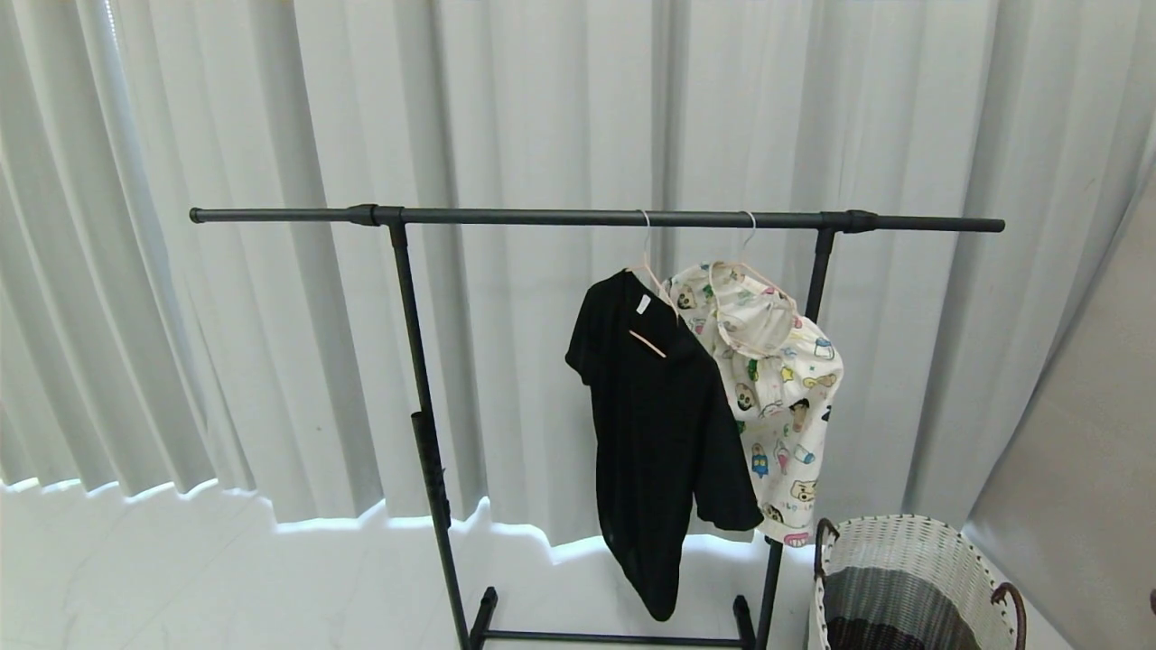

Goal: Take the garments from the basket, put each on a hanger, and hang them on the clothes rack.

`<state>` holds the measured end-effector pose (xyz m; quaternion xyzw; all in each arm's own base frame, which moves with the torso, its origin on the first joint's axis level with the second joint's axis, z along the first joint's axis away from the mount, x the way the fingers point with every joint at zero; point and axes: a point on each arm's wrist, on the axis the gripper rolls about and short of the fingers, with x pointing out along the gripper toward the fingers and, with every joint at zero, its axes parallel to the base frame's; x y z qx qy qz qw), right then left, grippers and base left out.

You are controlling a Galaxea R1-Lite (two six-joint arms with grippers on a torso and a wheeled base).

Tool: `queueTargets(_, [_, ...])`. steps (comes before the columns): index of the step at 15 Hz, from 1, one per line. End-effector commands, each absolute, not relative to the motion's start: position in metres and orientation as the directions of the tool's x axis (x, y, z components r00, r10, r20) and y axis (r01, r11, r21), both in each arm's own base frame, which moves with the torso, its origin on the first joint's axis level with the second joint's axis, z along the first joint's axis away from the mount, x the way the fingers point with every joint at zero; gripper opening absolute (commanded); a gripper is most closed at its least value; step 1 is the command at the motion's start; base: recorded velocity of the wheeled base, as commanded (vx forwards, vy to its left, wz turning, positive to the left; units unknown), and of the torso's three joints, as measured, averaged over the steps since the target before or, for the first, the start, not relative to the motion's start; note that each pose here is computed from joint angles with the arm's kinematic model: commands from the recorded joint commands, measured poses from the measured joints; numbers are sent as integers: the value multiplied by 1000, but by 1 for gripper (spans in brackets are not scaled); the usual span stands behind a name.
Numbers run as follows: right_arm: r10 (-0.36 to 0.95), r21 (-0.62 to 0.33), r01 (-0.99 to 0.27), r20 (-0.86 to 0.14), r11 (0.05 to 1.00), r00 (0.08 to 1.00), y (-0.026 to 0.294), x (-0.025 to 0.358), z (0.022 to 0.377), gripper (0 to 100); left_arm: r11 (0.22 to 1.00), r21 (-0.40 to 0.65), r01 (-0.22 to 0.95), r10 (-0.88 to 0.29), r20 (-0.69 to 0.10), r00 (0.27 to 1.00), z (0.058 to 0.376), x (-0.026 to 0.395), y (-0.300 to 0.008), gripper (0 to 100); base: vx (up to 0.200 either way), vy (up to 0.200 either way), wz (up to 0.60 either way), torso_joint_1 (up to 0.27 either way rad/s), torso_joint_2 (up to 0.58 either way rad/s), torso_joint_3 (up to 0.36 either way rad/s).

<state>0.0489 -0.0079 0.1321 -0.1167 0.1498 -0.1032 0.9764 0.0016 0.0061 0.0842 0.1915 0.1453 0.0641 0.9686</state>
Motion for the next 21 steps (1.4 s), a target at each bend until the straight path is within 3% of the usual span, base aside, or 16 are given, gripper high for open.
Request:
queueTargets(1, [-237,-250,195,-151,948,960,-5,21,117,100,906,363,-218,268,-93,959,82,-16,8,100,0,0,0,0,0,0])
queueTargets(4, [-234,-237,220,-30,946,972,-3,-1,101,100,895,322,-308,322,10,947,80,-25,7,100,0,0,0,0,0,0])
queueTargets(5, [-239,-242,235,15,941,971,-2,-14,91,100,899,310,-310,324,6,946,79,-25,7,100,0,0,0,0,0,0])
queueTargets(8, [-358,-245,349,7,904,934,-5,-16,88,100,896,301,-327,341,7,940,78,-25,8,100,0,0,0,0,0,0])
queueTargets(12, [-364,-168,359,1,918,931,-5,-16,87,100,913,163,-375,380,0,925,76,-25,9,100,0,0,0,0,0,0])
queueTargets(14, [-357,-165,352,0,921,934,-5,-16,87,100,911,161,-379,384,-1,923,76,-25,9,100,0,0,0,0,0,0])
queueTargets(15, [-338,-182,333,0,925,941,-4,-16,87,100,919,153,-364,368,-1,930,76,-24,8,100,0,0,0,0,0,0])
queueTargets(17, [-218,-186,214,0,959,976,-1,-15,87,100,964,37,-265,265,-1,964,75,-24,6,100,0,0,0,0,0,0])
queueTargets(21, [26,-52,-28,-38,998,999,4,-15,83,100,982,-18,-186,186,-3,983,75,-23,4,100,0,0,0,0,0,0])
